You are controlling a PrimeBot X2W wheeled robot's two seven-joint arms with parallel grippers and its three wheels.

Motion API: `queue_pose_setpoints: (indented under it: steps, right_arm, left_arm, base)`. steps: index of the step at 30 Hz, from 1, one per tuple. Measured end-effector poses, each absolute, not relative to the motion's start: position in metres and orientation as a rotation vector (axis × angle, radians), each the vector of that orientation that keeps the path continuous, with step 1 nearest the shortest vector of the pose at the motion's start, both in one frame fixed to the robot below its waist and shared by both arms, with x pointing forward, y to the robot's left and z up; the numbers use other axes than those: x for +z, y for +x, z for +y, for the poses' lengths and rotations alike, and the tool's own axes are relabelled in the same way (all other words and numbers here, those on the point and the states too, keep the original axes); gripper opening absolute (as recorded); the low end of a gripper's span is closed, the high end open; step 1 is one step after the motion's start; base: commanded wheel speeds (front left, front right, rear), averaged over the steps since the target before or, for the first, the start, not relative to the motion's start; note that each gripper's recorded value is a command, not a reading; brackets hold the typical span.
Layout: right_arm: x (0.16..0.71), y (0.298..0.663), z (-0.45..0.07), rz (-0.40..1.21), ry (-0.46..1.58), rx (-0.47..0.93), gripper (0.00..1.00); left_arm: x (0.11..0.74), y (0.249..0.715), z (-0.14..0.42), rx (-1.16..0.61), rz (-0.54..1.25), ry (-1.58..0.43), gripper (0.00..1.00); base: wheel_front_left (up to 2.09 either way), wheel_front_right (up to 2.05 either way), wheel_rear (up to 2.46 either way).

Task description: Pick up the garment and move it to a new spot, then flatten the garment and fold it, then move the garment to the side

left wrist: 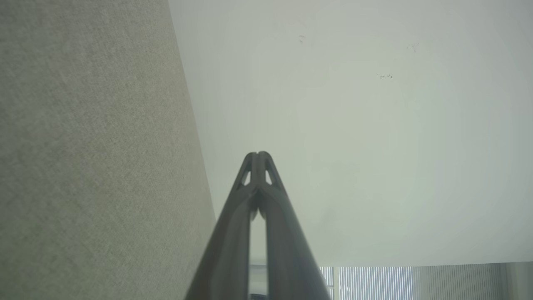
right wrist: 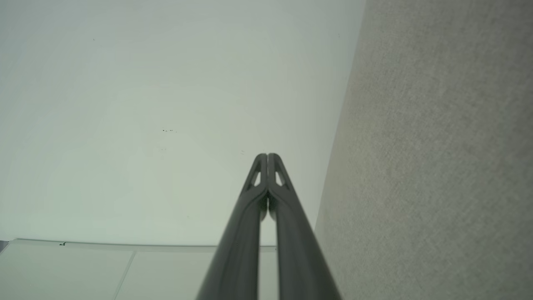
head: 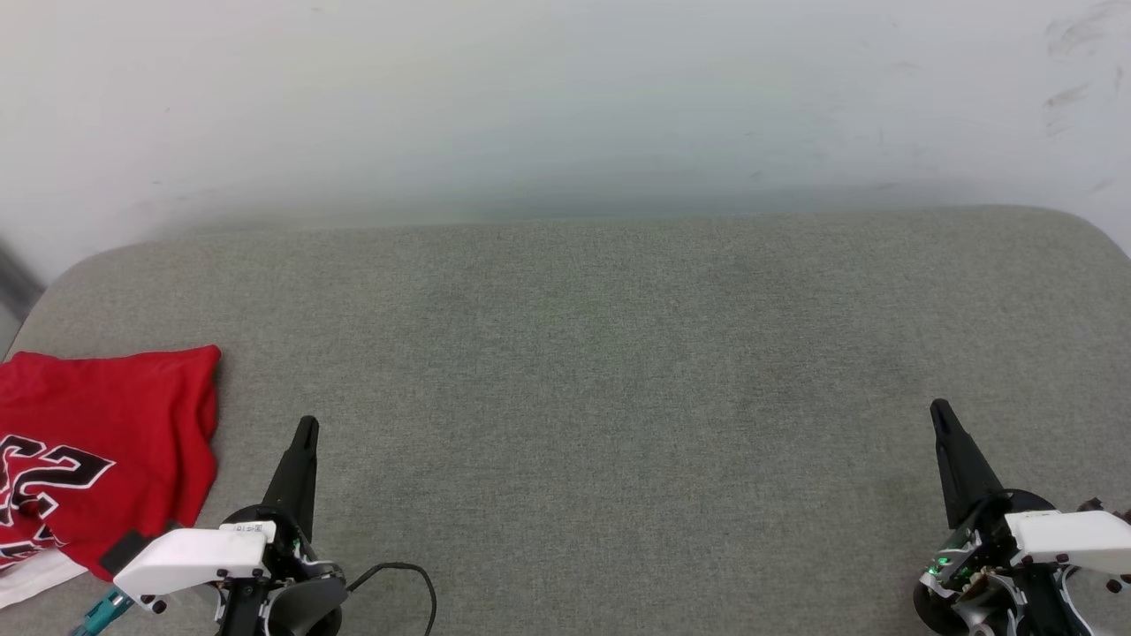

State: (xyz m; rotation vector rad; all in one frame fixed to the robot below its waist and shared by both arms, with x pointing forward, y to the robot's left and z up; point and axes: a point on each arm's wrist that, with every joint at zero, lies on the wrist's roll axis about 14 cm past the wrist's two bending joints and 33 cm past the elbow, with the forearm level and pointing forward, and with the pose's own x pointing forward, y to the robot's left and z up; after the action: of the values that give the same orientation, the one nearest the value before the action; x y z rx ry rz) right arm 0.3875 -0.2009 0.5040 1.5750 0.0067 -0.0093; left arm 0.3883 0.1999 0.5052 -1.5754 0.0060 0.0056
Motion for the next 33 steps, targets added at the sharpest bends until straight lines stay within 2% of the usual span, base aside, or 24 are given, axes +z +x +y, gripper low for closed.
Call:
queue_pose_setpoints:
  steps: [11,12,17,33]
  right_arm:
    - [0.504,0.387,-0.201,0.007,1.575,-0.009,0.0]
    - [0.502,0.387,-0.201,0.01,1.576,-0.013,1.0]
    - [0.482,0.376,-0.201,0.053,1.58,-0.067,1.0]
    - [0.506,0.381,-0.197,-0.03,1.558,-0.028,1.0]
  left_arm:
    - [0.505,0.388,0.2,0.006,0.006,-1.575,0.0]
    - [0.504,0.388,0.2,0.009,0.01,-1.576,1.0]
    - [0.484,0.379,0.197,0.054,0.057,-1.581,1.0]
    - [0.512,0.385,0.176,-0.029,0.006,-1.547,1.0]
  base:
    - [0.0,0.0,0.0]
    - [0.0,0.0,0.0]
    - [0.0,0.0,0.0]
    - [0.0,0.0,0.0]
